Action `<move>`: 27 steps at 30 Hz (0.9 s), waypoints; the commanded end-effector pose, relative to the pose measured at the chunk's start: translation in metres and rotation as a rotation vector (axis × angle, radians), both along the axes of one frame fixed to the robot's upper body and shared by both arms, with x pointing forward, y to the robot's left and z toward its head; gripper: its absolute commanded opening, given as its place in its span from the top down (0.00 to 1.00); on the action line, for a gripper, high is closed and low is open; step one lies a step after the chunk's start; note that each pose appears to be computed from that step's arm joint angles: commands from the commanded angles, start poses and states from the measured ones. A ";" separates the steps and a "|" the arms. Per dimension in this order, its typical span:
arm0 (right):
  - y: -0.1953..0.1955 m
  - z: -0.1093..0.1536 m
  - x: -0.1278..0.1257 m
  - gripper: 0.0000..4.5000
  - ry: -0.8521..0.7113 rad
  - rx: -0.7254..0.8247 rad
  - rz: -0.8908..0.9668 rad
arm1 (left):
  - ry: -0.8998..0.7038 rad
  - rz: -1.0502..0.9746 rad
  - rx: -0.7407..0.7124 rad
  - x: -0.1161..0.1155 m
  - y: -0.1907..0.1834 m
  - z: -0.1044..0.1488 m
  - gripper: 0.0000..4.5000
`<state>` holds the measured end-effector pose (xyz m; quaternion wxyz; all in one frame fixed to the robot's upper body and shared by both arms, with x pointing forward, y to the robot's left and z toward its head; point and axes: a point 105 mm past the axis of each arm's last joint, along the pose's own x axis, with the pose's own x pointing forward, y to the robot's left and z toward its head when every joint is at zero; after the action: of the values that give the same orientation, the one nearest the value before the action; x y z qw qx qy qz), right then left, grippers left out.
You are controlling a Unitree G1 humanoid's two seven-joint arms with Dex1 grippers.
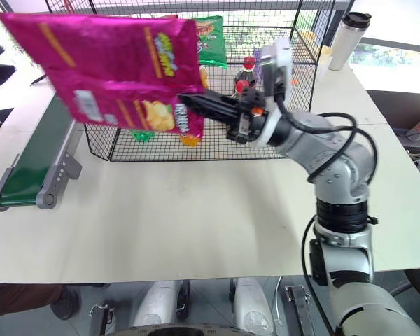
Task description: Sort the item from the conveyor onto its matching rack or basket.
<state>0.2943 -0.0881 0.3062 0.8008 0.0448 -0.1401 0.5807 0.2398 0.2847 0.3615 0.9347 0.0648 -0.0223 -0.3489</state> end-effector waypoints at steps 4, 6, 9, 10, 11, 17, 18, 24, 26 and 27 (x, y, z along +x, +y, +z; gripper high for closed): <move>-0.054 0.029 0.001 1.00 -0.146 -0.039 -0.250 | -0.037 0.044 -0.058 -0.011 0.008 -0.005 0.20; -0.079 0.046 -0.004 1.00 -0.229 -0.080 -0.374 | -0.017 0.023 -0.110 -0.004 0.002 -0.020 0.20; -0.100 0.070 -0.010 1.00 -0.354 -0.099 -0.527 | 0.001 -0.007 -0.175 0.007 -0.008 -0.036 0.20; -0.104 0.075 -0.011 1.00 -0.378 -0.093 -0.556 | 0.003 -0.011 -0.185 0.008 -0.009 -0.038 0.20; -0.110 0.081 -0.011 1.00 -0.419 -0.093 -0.610 | 0.010 -0.017 -0.198 0.011 -0.012 -0.042 0.20; -0.112 0.092 -0.004 1.00 -0.674 -0.217 -0.830 | 0.025 -0.065 -0.254 0.026 -0.024 -0.050 0.20; -0.107 0.088 0.000 1.00 -0.731 -0.285 -0.850 | 0.025 -0.069 -0.258 0.027 -0.026 -0.051 0.20; -0.082 0.056 0.018 1.00 -0.930 -0.559 -0.831 | 0.025 -0.071 -0.284 0.029 -0.031 -0.055 0.20; -0.083 0.046 0.029 1.00 -1.000 -0.671 -0.862 | 0.025 -0.063 -0.289 0.028 -0.031 -0.057 0.20; -0.083 0.041 0.035 1.00 -1.022 -0.719 -0.866 | 0.023 -0.057 -0.293 0.028 -0.031 -0.057 0.20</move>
<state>0.3275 -0.1690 0.3433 0.7885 -0.5034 -0.2914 0.1998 0.2746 0.2550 0.2938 0.9253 -0.0873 -0.0361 -0.3673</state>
